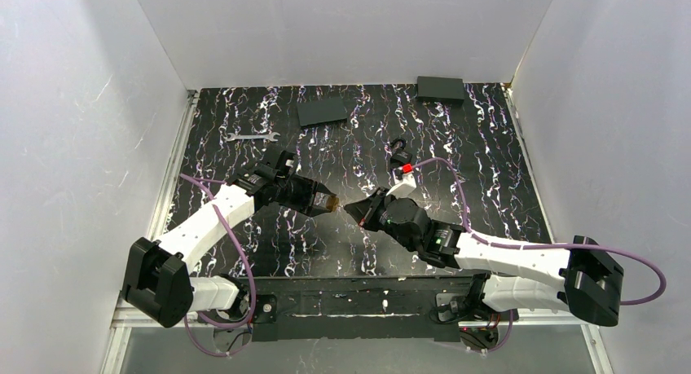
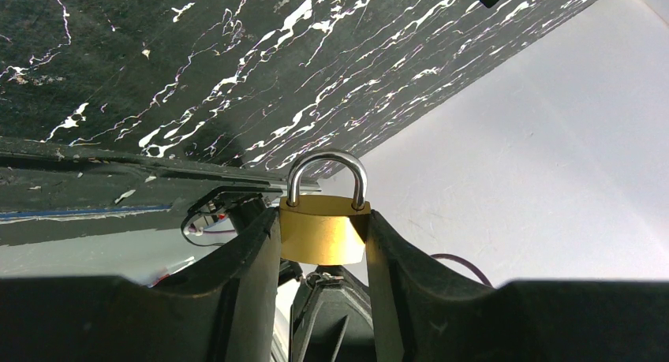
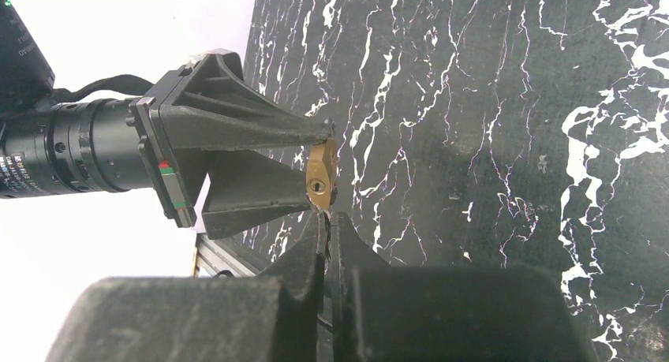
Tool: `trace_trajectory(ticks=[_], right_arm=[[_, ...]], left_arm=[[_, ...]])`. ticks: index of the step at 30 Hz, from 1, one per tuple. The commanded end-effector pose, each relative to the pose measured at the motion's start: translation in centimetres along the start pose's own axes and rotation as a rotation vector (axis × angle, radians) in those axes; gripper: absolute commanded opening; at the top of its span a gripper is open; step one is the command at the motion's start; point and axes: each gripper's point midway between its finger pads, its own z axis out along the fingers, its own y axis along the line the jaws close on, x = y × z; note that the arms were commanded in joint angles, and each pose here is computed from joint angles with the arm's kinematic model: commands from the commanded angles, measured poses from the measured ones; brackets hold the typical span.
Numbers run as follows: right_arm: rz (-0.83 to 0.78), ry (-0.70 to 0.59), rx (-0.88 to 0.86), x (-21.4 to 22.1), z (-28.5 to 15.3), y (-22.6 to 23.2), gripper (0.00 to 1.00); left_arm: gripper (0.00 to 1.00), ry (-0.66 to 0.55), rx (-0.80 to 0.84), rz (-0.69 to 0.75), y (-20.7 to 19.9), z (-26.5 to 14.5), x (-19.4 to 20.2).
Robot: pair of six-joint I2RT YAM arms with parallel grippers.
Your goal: Unlock with the key
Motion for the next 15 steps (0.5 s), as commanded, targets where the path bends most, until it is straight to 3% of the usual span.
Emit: trace_trajectory(ticks=[1, 15], right_arm=[[0.011, -0.049, -0.025, -1.34, 0.24, 1.64, 0.01], [-0.004, -0.054, -0.027, -1.43, 0.79, 2.12, 0.01]], left_arm=[[0.00, 0.004, 0.016, -0.008, -0.12, -0.66, 0.14], [0.00, 0.009, 0.017, 0.001, -0.41, -0.63, 0.26]])
